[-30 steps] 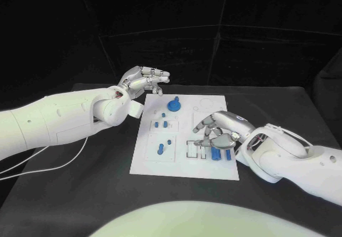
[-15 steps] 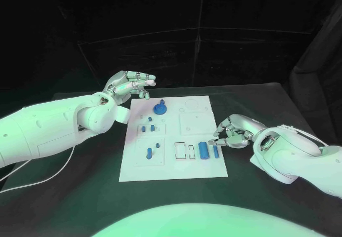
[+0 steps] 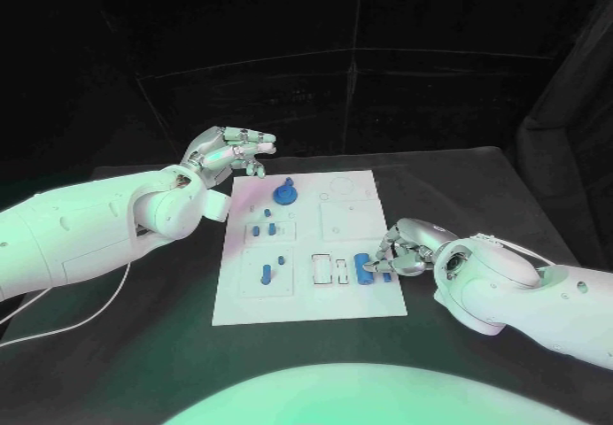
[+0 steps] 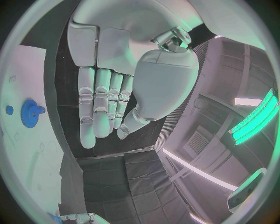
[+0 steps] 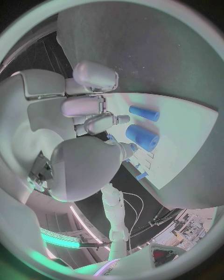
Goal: Assemble the parts on the task board
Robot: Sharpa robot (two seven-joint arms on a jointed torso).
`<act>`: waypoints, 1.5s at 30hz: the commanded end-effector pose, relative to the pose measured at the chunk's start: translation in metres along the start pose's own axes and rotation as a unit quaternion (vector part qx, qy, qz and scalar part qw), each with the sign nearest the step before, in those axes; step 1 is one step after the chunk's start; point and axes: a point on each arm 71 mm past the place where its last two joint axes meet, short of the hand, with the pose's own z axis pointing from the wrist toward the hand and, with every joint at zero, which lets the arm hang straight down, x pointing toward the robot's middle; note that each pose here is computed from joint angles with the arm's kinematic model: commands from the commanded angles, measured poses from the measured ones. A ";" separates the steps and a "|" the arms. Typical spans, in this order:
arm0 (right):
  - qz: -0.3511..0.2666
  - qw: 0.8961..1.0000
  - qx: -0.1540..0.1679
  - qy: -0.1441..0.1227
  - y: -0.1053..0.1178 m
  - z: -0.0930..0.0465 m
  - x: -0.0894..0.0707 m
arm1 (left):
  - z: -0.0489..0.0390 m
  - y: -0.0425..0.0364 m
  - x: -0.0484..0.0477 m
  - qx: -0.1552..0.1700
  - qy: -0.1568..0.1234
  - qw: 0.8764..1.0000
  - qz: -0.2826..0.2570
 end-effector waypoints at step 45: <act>0.091 0.994 -0.044 -0.040 0.038 -0.006 0.011 | -0.0001 -0.0012 0.0018 0.003 0.009 1.000 -0.006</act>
